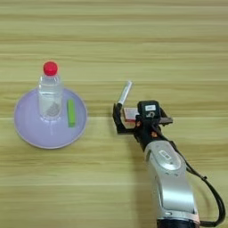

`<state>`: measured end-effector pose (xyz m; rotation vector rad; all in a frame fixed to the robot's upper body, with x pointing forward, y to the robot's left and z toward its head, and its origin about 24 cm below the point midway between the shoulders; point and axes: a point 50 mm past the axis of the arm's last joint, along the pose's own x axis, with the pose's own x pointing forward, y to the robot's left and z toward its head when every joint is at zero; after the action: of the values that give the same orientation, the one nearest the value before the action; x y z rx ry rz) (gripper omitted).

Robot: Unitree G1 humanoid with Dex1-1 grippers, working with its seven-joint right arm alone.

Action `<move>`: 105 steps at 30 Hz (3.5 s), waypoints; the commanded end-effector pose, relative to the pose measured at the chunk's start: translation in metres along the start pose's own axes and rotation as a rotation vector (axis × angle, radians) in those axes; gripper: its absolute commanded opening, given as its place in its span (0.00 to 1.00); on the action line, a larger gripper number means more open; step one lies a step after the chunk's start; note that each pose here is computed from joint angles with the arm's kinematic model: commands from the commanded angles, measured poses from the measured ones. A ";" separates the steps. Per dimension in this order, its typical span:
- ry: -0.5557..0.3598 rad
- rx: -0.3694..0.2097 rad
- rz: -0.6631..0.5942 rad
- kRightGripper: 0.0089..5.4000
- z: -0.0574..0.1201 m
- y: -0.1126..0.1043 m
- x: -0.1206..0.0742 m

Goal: Move the objects on the table

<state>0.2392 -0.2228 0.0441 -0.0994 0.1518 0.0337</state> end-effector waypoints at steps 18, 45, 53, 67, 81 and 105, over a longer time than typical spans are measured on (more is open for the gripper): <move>-0.250 0.072 0.135 1.00 0.035 0.046 -0.001; -0.251 0.098 0.446 1.00 0.031 0.120 -0.026; -0.276 0.079 0.477 1.00 0.035 0.126 -0.015; -0.280 0.057 0.515 1.00 0.037 0.130 0.003; -0.293 0.041 0.524 1.00 0.044 0.133 0.023; -0.313 -0.002 0.582 1.00 0.061 0.143 0.050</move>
<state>0.2750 -0.0768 0.0527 -0.0568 -0.0115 0.6392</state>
